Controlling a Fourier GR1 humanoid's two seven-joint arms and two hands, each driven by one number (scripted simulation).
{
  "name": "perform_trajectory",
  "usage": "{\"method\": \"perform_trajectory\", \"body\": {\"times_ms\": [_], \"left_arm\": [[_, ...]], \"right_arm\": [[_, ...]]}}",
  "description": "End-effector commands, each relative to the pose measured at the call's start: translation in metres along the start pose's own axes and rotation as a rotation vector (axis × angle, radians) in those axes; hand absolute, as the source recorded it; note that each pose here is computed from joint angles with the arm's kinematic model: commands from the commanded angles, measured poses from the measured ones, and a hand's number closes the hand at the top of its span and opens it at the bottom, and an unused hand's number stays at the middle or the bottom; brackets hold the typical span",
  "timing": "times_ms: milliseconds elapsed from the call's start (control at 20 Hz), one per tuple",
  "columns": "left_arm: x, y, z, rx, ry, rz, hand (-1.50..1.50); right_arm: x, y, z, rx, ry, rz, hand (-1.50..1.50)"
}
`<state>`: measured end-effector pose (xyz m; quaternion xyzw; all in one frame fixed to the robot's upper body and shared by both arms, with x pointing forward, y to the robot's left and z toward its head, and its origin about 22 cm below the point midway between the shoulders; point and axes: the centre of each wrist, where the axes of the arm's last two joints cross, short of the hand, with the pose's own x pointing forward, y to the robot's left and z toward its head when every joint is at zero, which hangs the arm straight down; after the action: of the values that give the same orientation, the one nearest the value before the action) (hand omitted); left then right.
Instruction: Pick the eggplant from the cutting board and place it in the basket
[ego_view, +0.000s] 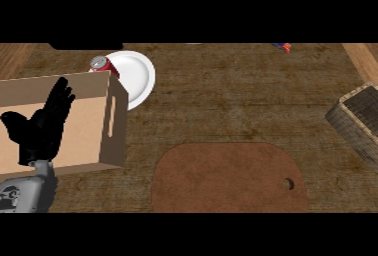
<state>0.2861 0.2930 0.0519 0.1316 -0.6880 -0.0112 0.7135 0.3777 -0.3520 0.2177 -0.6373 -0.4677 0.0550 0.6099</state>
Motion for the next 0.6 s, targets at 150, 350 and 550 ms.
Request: {"method": "perform_trajectory", "body": {"times_ms": [150,350,550], "left_arm": [[-0.012,-0.005,0.005,-0.021,0.014,0.009,0.00],[0.005,-0.012,0.009,-0.010,0.003,0.007,0.00],[-0.016,-0.015,-0.002,-0.022,0.001,-0.004,0.00]], "right_arm": [[-0.009,-0.017,-0.019,-0.081,-0.180,0.389,1.50],[-0.015,-0.012,-0.024,-0.094,-0.192,0.379,1.50],[0.013,-0.013,-0.025,-0.084,-0.167,0.384,1.50]]}}
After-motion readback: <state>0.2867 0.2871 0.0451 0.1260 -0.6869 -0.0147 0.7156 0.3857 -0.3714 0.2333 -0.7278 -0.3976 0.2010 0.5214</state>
